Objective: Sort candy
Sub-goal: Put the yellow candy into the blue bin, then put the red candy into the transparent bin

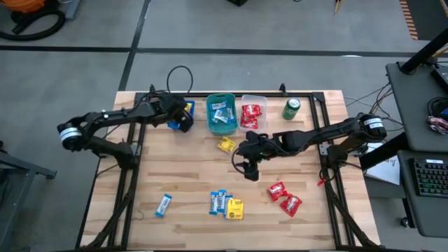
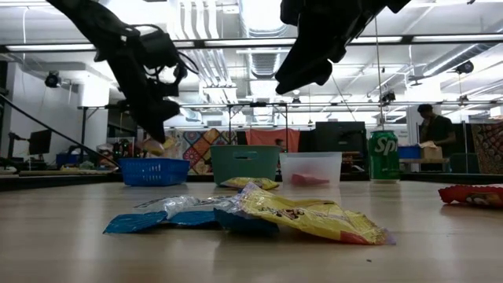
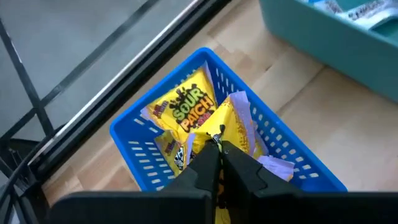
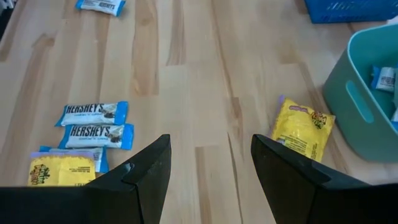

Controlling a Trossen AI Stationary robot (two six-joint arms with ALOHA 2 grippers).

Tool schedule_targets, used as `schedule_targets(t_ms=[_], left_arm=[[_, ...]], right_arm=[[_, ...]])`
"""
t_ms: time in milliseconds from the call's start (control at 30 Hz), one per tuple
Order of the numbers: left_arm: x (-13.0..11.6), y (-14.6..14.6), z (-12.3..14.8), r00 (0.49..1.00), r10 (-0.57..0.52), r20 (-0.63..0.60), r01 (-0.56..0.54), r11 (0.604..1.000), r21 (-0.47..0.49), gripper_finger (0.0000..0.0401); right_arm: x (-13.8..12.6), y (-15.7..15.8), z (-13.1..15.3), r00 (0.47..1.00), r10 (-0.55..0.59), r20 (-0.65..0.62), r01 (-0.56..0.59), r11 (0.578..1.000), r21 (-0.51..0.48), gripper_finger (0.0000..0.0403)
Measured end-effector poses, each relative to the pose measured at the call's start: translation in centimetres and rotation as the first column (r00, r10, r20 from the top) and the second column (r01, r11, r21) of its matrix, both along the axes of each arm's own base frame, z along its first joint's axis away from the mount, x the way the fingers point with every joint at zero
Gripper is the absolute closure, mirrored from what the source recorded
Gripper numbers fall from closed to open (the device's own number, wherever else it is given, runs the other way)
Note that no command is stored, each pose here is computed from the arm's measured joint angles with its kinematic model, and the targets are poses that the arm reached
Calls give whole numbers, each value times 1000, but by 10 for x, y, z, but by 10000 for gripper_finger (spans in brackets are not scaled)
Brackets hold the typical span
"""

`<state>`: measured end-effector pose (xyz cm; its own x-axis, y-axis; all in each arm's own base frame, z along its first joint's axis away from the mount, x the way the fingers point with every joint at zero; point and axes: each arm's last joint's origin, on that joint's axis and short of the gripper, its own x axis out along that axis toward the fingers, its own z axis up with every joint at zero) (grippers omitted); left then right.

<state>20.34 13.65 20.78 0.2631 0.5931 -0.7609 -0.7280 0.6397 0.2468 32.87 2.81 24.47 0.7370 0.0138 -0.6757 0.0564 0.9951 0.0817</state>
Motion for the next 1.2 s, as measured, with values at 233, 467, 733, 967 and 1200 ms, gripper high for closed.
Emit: schedule_targets(t_ms=[233, 467, 733, 967, 1200], left_arm=[[1, 1, -3, 1000, -8, -15, 8, 1000, -5, 381], [0, -1, 2, 1000, -11, 1, 11, 1000, 5, 314], [0, -18, 10, 999, -47, 25, 47, 999, -5, 283], [7, -55, 24, 981, -150, 119, 151, 988, -3, 293], [16, -101, 36, 921, -327, 214, 329, 944, 27, 309]], right_arm=[[1, 0, -2, 1000, 0, -6, 0, 1000, 0, 188], [0, 2, -2, 1000, -6, -9, 6, 1000, 12, 188], [-6, 9, -4, 997, -35, -65, 39, 997, 62, 188], [-22, 19, -14, 959, -122, -255, 159, 978, 131, 188], [-43, 29, -23, 834, -235, -500, 377, 903, 204, 188]])
